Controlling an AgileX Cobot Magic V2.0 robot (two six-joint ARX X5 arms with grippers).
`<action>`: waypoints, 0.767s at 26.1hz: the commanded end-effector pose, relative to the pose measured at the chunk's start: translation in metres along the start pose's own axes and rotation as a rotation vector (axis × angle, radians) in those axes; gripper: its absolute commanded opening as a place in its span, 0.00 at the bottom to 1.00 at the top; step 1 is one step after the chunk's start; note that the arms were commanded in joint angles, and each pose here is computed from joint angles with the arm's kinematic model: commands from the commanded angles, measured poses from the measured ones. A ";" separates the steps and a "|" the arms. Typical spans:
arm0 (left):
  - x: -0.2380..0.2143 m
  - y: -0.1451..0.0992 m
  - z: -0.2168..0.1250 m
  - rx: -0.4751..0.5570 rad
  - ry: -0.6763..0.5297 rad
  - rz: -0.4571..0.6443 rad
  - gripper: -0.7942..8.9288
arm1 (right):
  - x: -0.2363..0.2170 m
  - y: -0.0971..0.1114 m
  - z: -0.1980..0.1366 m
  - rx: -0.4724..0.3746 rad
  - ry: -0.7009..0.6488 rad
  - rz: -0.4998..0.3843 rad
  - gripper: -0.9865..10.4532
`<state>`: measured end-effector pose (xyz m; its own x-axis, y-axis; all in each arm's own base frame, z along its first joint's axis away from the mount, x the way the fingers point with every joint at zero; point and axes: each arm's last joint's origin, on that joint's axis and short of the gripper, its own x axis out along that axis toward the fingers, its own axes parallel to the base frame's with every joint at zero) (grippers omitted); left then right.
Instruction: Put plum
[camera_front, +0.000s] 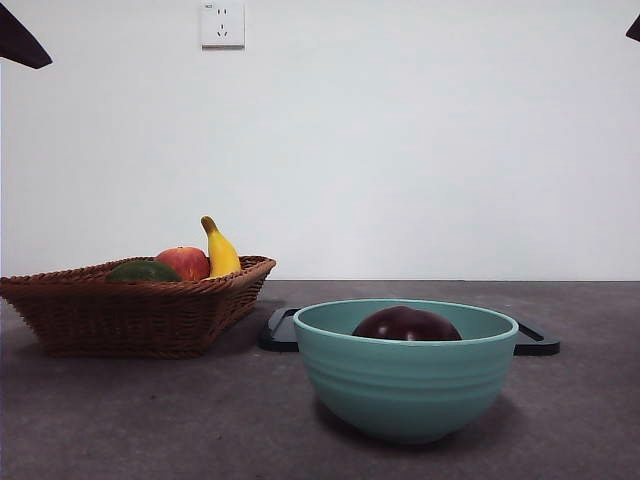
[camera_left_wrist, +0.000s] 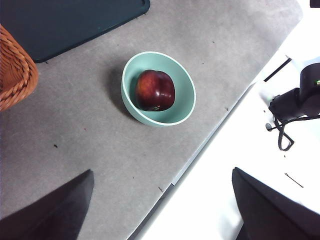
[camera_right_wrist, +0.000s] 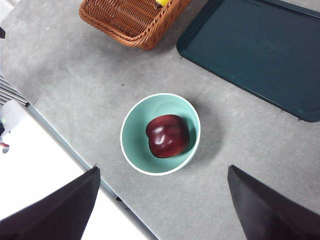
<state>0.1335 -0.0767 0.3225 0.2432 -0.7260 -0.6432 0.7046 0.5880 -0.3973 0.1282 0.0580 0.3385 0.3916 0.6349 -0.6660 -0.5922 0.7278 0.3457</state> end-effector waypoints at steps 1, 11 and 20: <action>-0.001 -0.002 0.003 0.034 -0.013 -0.008 0.53 | -0.002 0.002 0.003 -0.003 -0.005 0.005 0.44; -0.001 -0.002 0.004 0.037 -0.018 -0.008 0.53 | 0.014 -0.006 0.007 0.034 0.068 0.009 0.44; -0.001 -0.002 0.004 0.037 -0.018 -0.008 0.53 | 0.062 -0.015 0.015 0.026 0.208 -0.025 0.44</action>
<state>0.1340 -0.0769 0.3230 0.2483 -0.7283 -0.6387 0.7077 0.5866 -0.3937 0.1681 0.0859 0.3064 0.2638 0.5547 -0.7892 -0.5679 0.7506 0.3377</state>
